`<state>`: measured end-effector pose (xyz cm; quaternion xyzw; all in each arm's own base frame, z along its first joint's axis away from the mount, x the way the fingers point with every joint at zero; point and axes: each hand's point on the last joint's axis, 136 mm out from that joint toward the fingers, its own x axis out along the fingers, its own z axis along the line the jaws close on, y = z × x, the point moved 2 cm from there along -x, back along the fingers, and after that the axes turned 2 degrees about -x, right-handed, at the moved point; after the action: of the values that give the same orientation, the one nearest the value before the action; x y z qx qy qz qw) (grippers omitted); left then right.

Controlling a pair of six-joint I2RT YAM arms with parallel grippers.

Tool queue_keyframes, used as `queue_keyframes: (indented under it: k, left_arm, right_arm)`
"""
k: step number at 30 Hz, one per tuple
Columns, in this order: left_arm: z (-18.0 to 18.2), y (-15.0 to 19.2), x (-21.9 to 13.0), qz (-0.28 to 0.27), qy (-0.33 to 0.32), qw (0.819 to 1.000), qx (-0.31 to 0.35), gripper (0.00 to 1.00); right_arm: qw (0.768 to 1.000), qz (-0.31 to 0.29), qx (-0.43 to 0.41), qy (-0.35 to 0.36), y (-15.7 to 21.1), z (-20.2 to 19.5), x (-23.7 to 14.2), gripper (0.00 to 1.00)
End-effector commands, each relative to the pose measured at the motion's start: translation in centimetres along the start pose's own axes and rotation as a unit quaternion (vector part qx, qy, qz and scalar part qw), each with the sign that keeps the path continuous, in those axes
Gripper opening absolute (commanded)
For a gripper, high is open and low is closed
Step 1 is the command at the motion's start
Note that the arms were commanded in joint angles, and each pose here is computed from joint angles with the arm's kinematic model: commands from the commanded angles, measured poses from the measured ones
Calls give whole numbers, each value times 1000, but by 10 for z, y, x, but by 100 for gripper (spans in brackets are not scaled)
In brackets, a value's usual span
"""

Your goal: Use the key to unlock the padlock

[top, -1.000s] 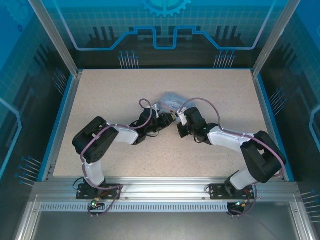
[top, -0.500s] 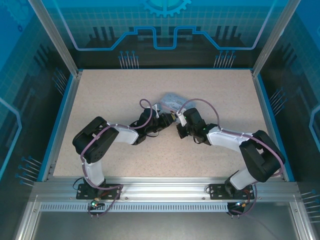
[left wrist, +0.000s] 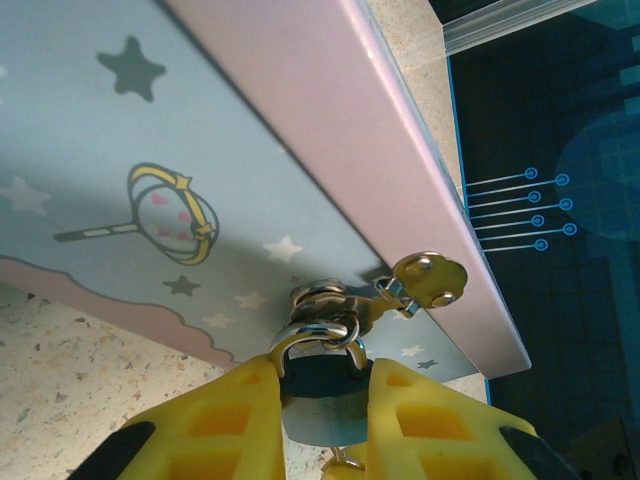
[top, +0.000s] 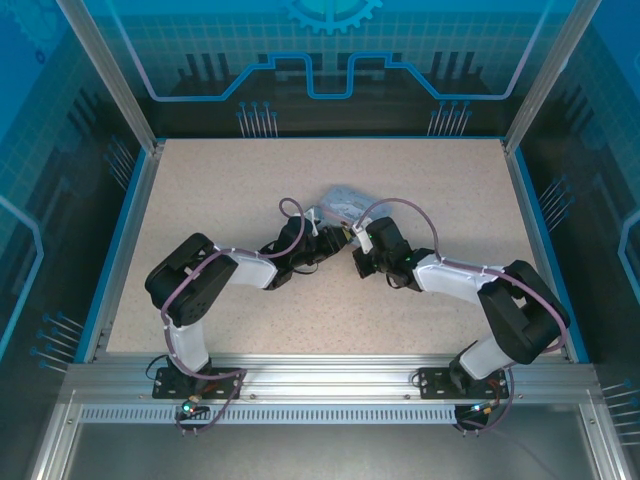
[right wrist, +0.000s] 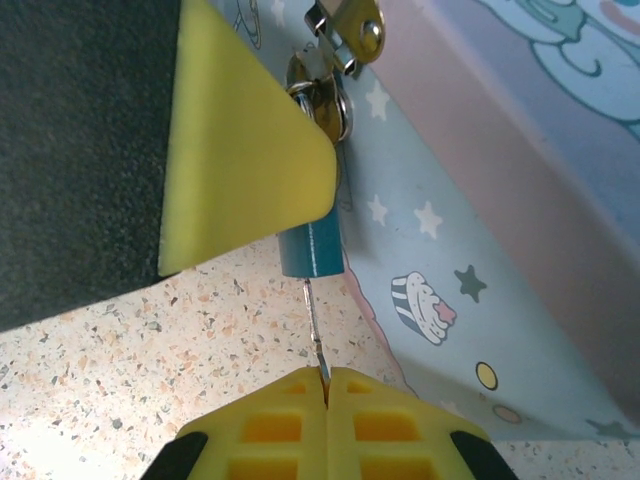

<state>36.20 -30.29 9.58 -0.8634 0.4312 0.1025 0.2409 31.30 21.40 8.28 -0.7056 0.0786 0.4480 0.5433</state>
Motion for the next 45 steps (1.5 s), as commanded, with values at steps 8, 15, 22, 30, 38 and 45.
queue_keyframes:
  k: [8,15,22,30,38,45]
  left_arm:
    - [-7,3,3,4,19,1000,-2,21]
    - [-7,3,2,6,19,1000,-3,21]
    - [-10,3,2,5,23,1000,-5,21]
    - [-12,2,0,5,26,1000,-7,21]
    - [-14,2,-1,3,28,1000,-9,21]
    - [-15,2,-2,4,29,1000,-10,21]
  right_arm:
    - [999,-33,17,2,-12,-3,-9,0]
    - [999,-35,21,-2,-15,-2,-7,0]
    - [999,-38,25,-5,-17,-1,-4,0]
    - [997,-60,43,-7,-23,-7,-5,0]
    - [995,-78,50,-30,-26,-5,-3,0]
    - [991,-112,63,-43,-35,-5,-3,0]
